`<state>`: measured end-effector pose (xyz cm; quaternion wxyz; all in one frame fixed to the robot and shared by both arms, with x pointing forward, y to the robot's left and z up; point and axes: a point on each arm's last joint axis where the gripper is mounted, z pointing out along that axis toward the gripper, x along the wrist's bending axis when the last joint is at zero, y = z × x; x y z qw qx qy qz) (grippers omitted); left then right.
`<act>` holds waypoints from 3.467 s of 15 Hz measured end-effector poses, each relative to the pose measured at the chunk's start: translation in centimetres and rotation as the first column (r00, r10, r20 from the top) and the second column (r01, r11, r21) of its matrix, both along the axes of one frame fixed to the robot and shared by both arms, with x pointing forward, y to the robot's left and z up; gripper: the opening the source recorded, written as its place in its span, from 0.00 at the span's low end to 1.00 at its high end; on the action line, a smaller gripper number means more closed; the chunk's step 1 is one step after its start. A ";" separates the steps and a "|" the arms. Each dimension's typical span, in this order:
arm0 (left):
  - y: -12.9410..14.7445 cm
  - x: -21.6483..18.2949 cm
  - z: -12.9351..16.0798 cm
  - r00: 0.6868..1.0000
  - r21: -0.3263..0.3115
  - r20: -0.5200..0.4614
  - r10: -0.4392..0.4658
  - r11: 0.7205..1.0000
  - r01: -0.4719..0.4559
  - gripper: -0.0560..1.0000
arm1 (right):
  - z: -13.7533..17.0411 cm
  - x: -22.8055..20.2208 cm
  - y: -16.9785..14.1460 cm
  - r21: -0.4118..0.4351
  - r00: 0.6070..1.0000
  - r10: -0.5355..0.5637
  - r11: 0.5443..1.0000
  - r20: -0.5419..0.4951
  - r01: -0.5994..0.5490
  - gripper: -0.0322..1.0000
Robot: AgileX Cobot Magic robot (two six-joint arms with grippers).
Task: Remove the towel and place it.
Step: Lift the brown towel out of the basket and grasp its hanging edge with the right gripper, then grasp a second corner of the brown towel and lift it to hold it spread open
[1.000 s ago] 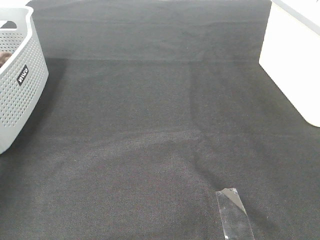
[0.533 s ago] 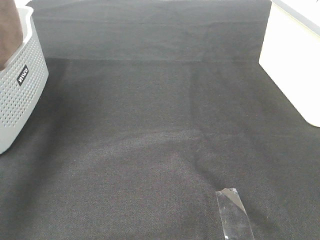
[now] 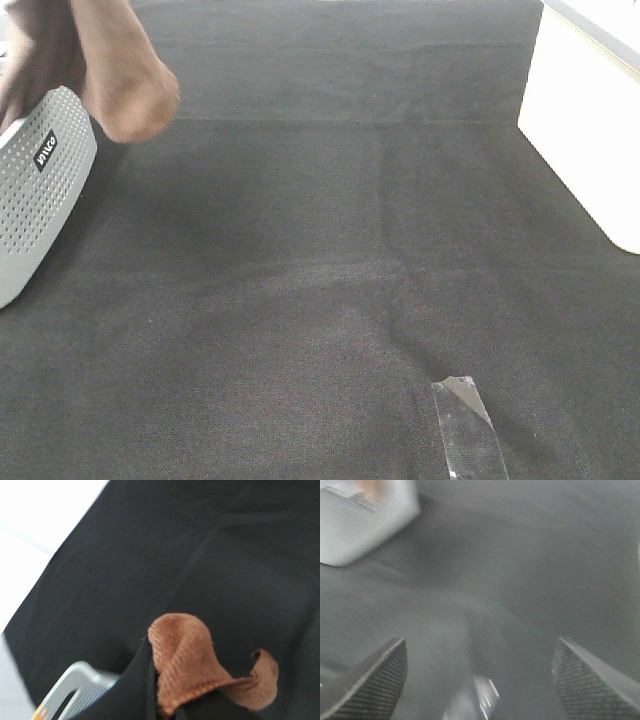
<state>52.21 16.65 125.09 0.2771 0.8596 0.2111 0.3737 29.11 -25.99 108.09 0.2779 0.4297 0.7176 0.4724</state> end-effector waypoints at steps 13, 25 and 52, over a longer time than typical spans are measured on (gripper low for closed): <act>-4.2 -2.2 0.2 0.981 -0.150 -0.041 -0.189 0.972 0.181 0.06 | -7.6 19.7 8.5 0.212 0.781 0.623 0.759 0.039 -0.616 0.82; -4.3 -2.2 0.3 0.981 -0.169 -0.030 -0.193 0.968 0.185 0.06 | -6.5 21.9 18.9 0.218 0.593 0.800 0.566 0.086 -0.795 0.65; -2.6 6.4 0.9 0.872 -0.162 0.490 -0.011 0.981 0.103 0.06 | 19.4 31.6 14.4 -0.413 0.947 0.104 0.910 0.302 0.031 0.03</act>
